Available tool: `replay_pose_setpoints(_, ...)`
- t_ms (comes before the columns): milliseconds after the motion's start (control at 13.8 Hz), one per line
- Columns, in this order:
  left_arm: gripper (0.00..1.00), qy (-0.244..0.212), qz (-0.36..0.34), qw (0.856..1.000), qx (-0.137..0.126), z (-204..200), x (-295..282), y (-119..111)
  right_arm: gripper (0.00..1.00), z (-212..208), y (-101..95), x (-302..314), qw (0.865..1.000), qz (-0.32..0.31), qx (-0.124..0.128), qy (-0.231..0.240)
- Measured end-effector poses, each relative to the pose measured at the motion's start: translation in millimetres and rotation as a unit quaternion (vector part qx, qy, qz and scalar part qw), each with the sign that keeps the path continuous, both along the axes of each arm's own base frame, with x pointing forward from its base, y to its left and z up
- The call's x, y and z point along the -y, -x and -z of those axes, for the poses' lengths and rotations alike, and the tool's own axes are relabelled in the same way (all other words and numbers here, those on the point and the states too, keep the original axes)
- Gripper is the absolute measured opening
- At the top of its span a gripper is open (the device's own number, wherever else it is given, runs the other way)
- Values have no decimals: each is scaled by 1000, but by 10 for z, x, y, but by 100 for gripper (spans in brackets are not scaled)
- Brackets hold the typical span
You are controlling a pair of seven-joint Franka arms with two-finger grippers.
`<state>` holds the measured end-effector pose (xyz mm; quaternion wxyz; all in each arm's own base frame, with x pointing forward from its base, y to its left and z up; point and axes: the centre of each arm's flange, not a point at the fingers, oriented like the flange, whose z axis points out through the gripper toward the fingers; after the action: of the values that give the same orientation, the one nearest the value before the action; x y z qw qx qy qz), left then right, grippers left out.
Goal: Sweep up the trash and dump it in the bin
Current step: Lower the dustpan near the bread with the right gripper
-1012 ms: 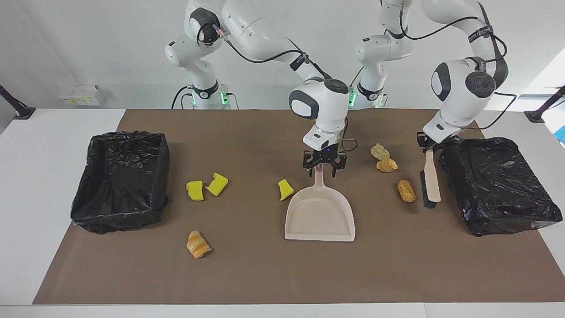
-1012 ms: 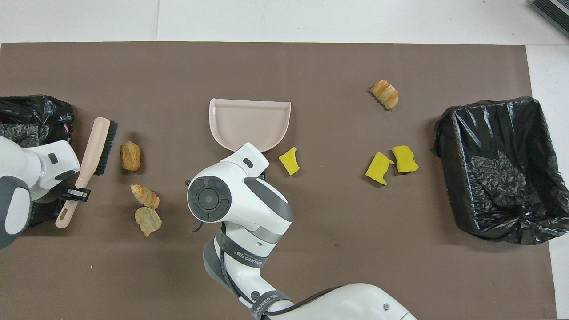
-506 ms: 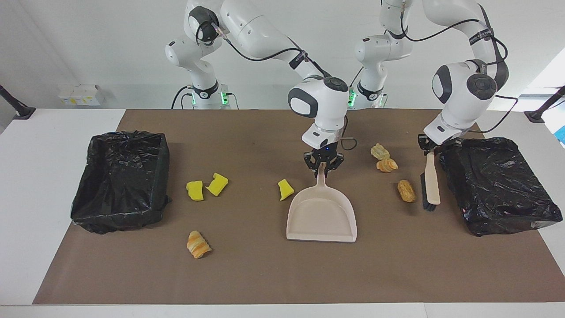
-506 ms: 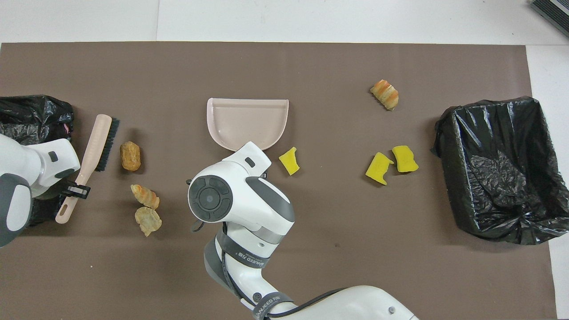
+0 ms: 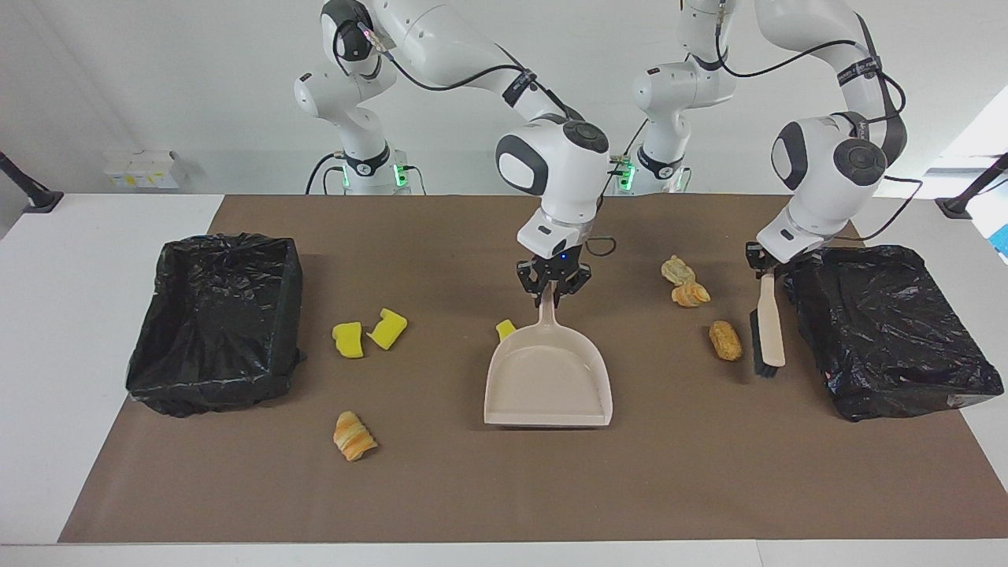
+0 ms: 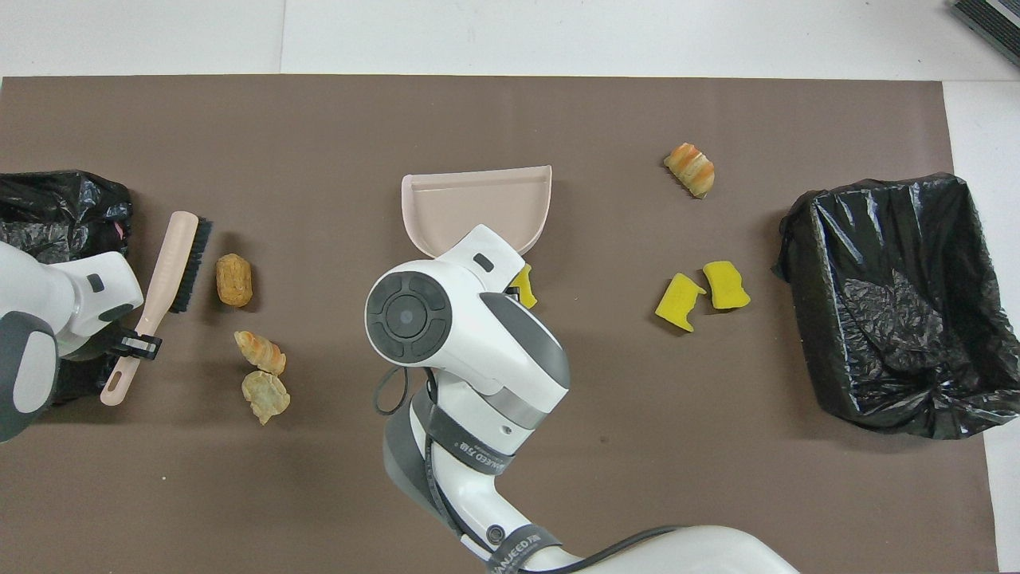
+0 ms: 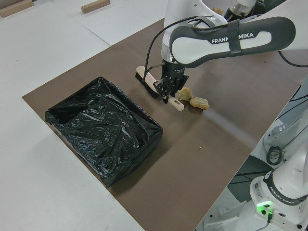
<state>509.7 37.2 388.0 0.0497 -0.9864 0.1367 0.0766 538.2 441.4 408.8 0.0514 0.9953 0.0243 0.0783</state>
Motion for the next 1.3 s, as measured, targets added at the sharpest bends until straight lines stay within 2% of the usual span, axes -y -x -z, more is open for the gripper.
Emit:
replay_pose_setpoints(361,26,-10,-64,998,-9,141,35,135,32,-579,-181,651,993,-112,-32,1)
replay_pose_setpoints(506,26,-11,-66,998,-13,175,78,173,32,-739,-131,814,984,-170,-52,8)
replay_pose_setpoints(651,26,-12,-60,998,-15,193,136,192,32,-810,22,842,970,-228,-87,14)
replay_pose_setpoints(795,26,-12,-52,998,-16,197,218,196,32,-781,158,838,945,-306,-113,21)
replay_pose_setpoints(1012,26,-13,-33,999,-21,242,402,235,32,-619,283,916,900,-413,-140,32)
replay_pose_setpoints(1084,26,-13,-25,999,-22,249,480,248,32,-562,323,944,881,-449,-145,34)
replay_pose_setpoints(1229,26,-14,-8,1000,-22,251,649,275,32,-450,384,986,843,-518,-140,31)
replay_pose_setpoints(1301,26,-14,3,1000,-23,252,751,299,32,-403,397,1015,835,-533,-137,25)
